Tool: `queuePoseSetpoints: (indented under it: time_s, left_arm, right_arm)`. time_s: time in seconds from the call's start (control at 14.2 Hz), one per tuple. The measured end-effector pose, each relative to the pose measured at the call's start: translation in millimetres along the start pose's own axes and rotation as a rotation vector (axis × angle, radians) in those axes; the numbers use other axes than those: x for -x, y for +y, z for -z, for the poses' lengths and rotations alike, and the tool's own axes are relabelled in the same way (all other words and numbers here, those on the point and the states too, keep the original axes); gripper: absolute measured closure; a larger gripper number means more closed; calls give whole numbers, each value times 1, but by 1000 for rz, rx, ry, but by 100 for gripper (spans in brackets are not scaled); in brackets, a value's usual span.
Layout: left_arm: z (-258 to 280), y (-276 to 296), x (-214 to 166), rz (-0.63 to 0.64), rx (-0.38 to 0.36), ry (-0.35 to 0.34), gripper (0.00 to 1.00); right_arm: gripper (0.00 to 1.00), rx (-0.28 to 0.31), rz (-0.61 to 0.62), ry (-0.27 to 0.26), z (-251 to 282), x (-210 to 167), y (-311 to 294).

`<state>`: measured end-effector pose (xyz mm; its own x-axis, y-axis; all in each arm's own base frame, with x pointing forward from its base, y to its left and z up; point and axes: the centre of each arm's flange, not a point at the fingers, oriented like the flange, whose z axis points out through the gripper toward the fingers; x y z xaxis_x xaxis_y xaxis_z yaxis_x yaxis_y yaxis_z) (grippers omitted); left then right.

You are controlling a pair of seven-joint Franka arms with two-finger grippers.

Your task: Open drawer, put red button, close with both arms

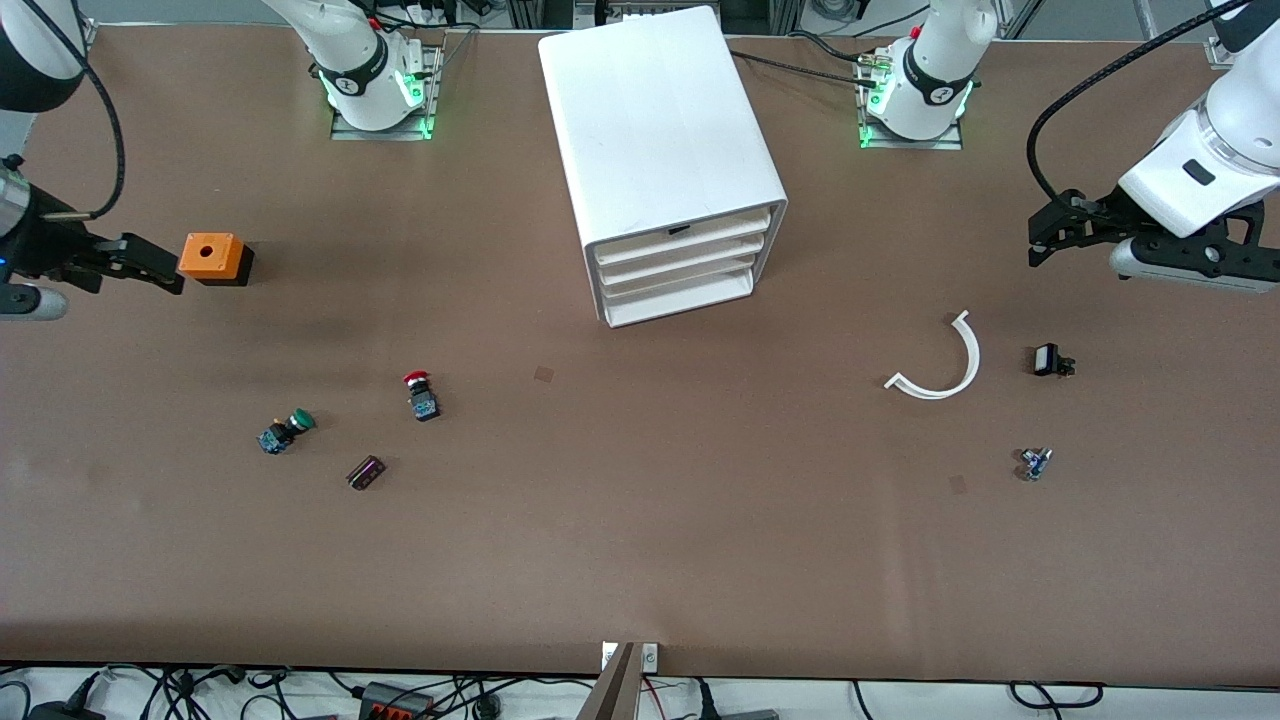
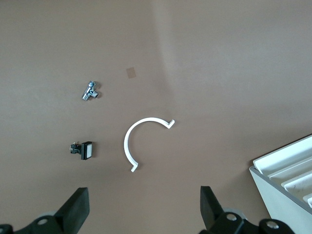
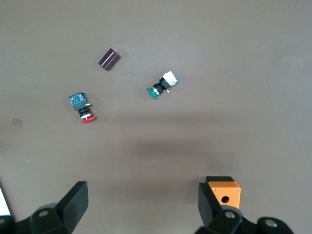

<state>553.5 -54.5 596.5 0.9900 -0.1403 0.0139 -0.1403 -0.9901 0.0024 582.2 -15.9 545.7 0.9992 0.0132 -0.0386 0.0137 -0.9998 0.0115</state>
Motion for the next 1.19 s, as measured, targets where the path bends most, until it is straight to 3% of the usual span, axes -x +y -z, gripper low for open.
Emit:
queuePoseSetpoints:
  time_s: [0.14,0.35,0.63,0.77,0.98,1.12,1.19]
  left_arm:
    - [-1,0,2,0,1,-22,0]
    - [-7,8,13,-16,10,-117,0]
    - [-39,61,14,-106,72,-259,0]
    - [-79,84,1,-121,191,-337,0]
    - [-145,101,-19,-118,450,-452,0]
    - [-190,109,-32,-141,626,-480,0]
    - [-212,111,-39,-171,704,-462,0]
  right_arm:
    - [0,2,36,-31,-21,-10,-21]
    - [0,9,81,-77,-66,-33,-50]
    - [0,18,138,-84,-121,-68,-89]
    - [0,11,176,-77,-147,-81,-121]
    - [0,-26,191,-86,-196,-93,-149]
    - [0,-24,206,-95,-234,-99,-159]
    - [0,-22,222,-101,-251,-101,-165]
